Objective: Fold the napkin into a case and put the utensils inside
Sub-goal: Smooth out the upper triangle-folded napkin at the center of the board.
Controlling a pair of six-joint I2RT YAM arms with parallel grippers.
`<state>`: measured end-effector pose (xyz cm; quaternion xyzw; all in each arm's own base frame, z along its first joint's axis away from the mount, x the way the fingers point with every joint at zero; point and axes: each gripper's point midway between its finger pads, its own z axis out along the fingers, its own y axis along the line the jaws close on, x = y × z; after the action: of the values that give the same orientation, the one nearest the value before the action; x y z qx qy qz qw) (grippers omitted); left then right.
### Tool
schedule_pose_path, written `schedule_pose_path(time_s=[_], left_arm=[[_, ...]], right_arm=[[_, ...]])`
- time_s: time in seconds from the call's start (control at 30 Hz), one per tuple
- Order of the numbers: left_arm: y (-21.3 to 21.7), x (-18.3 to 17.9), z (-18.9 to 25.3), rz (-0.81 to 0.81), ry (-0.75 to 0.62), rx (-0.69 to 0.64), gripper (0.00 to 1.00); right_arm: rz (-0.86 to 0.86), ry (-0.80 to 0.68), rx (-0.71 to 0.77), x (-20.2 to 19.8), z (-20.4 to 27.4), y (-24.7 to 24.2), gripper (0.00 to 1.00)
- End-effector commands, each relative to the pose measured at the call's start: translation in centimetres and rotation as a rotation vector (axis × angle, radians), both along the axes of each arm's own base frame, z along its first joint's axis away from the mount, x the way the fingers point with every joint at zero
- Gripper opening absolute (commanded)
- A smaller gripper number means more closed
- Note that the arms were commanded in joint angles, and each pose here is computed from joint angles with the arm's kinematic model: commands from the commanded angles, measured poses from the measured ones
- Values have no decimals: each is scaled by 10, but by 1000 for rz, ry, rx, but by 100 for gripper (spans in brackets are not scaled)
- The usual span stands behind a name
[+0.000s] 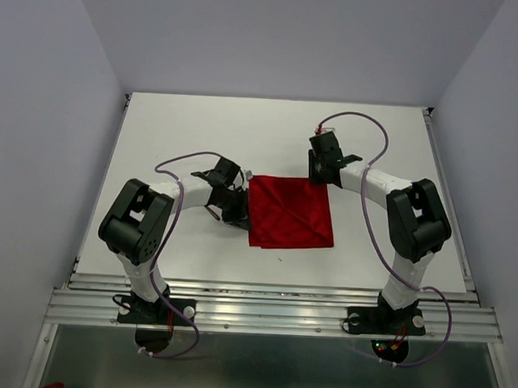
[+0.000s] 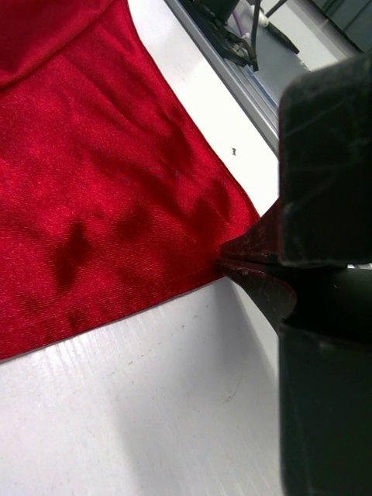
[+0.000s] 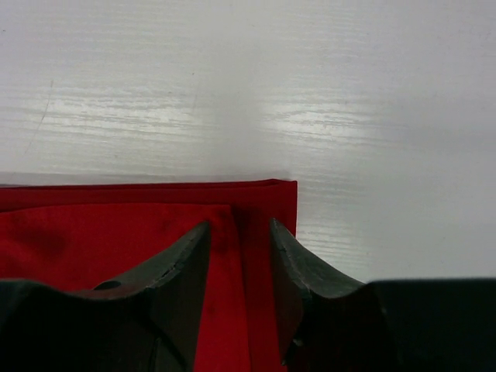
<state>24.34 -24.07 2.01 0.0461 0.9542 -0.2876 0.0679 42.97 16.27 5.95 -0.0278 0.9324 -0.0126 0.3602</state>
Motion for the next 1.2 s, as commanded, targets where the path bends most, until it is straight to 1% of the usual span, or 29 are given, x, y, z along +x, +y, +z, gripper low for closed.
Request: schedule_pose_path(time_s=[0.0, 0.07, 0.1, 0.2, 0.23, 0.27, 0.3, 0.33, 0.43, 0.47, 0.5, 0.63, 0.73, 0.77, 0.97, 1.17], left_arm=[[-7, 17, 31, -31, -93, -13, 0], [-13, 32, 48, -26, -139, -23, 0], [-13, 36, 52, -24, -150, -21, 0], [-18, 47, 61, -21, -171, -27, 0], [-22, 56, 70, -17, -194, -38, 0], [-24, 60, 67, -14, -185, -37, 0], [-29, 70, 77, -10, -210, -50, 0], [-31, 75, 79, -8, -216, -52, 0], [-37, 93, 84, 0, -233, -52, 0], [-38, 97, 77, 3, -219, -41, 0], [-40, 104, 80, 4, -232, -43, 0], [-41, 121, 69, 20, -233, -26, 0], [-42, 131, 54, 28, -223, -8, 0], [-42, 132, 47, 29, -215, 2, 0], [-43, 142, 36, 40, -219, 25, 0], [-41, 145, 38, 39, -230, 42, 0]], right_arm=[[-55, -150, 52, 15, 60, -5, 43], [-64, -155, 92, 3, 73, -6, 43], [-60, -146, 135, -4, 76, -1, 42], [-64, -123, 199, -29, 80, -2, 37], [-76, -96, 237, -39, 78, 0, 29], [-90, -77, 249, -47, 75, -2, 24], [-121, -42, 275, -61, 70, -5, 17], [-136, -26, 290, -69, 68, -6, 10], [-179, 39, 351, -98, 58, -5, 1], [-194, 51, 366, -103, 55, -6, 1], [-210, 92, 381, -117, 45, -4, 1], [-241, 136, 434, -138, 38, -3, 1], [-215, 194, 462, -165, 21, 7, 1], [-221, 200, 466, -167, 19, 7, 1], [-236, 245, 462, -184, -2, 11, 1], [-309, 258, 356, -191, -39, -9, 1]])
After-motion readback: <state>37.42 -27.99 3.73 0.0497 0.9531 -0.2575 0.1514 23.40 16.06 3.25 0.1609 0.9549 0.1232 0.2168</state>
